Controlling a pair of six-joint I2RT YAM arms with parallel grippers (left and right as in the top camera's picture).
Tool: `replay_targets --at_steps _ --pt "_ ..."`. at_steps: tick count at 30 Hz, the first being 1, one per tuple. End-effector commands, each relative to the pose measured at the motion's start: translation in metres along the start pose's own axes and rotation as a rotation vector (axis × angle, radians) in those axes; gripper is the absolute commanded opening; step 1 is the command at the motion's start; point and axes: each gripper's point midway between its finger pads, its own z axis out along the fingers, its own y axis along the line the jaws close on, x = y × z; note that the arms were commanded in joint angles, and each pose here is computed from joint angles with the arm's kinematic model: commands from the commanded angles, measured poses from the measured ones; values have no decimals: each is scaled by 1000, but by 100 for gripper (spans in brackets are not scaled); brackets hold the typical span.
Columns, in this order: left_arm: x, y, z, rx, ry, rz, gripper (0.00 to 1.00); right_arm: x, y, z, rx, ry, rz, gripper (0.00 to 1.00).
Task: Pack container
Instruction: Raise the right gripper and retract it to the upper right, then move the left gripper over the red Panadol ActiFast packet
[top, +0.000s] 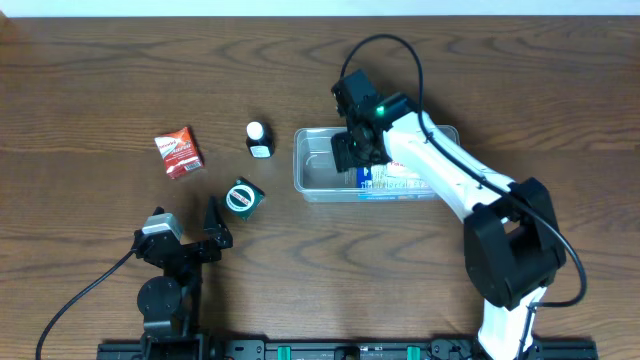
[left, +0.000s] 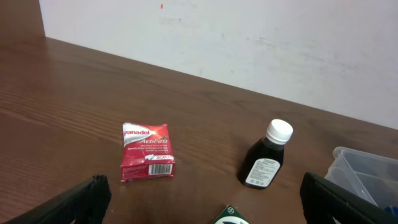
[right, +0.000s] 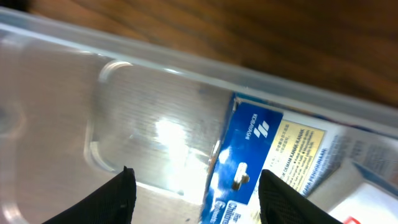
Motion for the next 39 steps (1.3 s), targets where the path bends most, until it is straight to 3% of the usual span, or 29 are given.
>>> replay_targets --at_steps 1,5,9,14,24,29,34,39 --pt "17 7 1 -28 50 7 98 -25 14 -57 -53 -124 -42 61" --pt "17 7 1 -28 50 7 98 -34 -1 -107 -10 -210 -20 67" --pt "17 7 1 -28 50 7 98 -42 -47 -161 48 -328 98 76" --pt "17 7 1 -28 50 7 98 -44 -125 -219 99 -461 329 99" --pt "17 7 1 -28 50 7 98 -14 -244 -252 232 -501 628 99" --pt "17 6 1 -22 52 -8 98 -8 -261 -256 252 -506 670 99" --pt "7 -19 -2 111 52 -78 98 -8 -261 -256 253 -507 671 99" --pt "-6 -22 -7 69 184 -56 98 -8 -261 -256 253 -507 671 99"
